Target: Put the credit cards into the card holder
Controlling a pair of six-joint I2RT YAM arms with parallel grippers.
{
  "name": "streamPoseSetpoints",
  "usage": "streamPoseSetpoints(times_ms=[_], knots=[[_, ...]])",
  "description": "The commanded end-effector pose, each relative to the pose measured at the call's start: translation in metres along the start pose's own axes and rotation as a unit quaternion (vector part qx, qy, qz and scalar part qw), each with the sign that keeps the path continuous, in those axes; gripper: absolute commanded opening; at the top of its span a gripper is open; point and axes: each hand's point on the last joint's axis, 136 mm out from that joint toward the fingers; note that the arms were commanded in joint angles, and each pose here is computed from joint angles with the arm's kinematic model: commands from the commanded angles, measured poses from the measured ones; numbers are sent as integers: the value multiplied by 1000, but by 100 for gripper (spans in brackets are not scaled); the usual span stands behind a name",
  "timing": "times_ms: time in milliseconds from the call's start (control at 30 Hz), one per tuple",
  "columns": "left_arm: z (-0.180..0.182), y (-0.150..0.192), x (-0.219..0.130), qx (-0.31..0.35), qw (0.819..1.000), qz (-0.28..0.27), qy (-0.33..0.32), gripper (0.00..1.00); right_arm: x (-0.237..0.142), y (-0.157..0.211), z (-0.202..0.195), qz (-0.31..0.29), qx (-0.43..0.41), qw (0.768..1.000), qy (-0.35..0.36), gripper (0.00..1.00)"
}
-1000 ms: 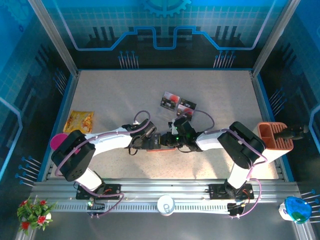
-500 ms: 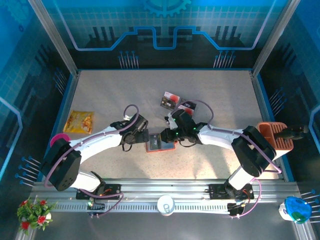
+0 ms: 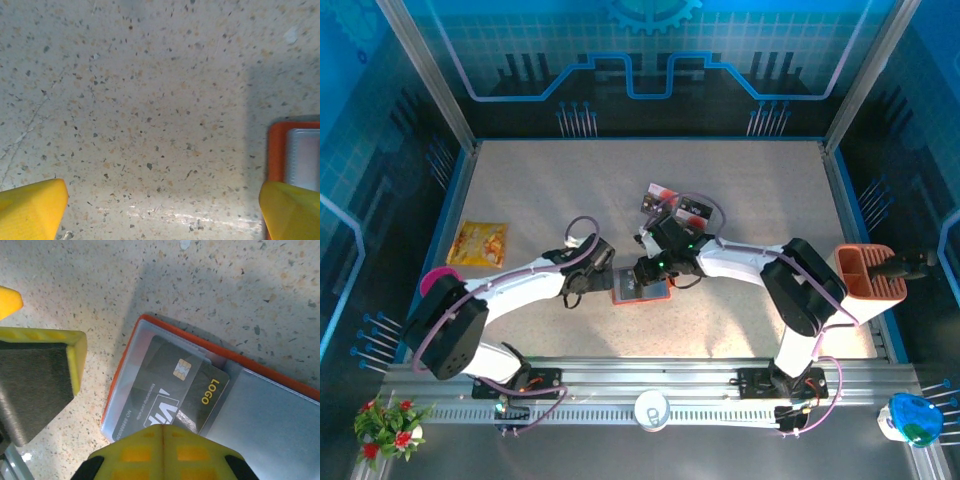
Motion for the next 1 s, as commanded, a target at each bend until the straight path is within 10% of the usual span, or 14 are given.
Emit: streamPoseSetpoints(times_ms=[0,967], knots=[[-8,0,3,13,1000,16,4,99,6,3,1,16,-21,1000,13,0],[-17,11,21,41,997,61,-4,99,25,9,17,44,-29,999,7,0]])
Point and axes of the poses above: each hand's point on the last joint's axis, 136 mm out from that joint toward the fingers, its own x axis out along the fingers, its own z axis along the line the jaws close on, y = z × x, and after that the axes turned 1 degree about -x, right-handed
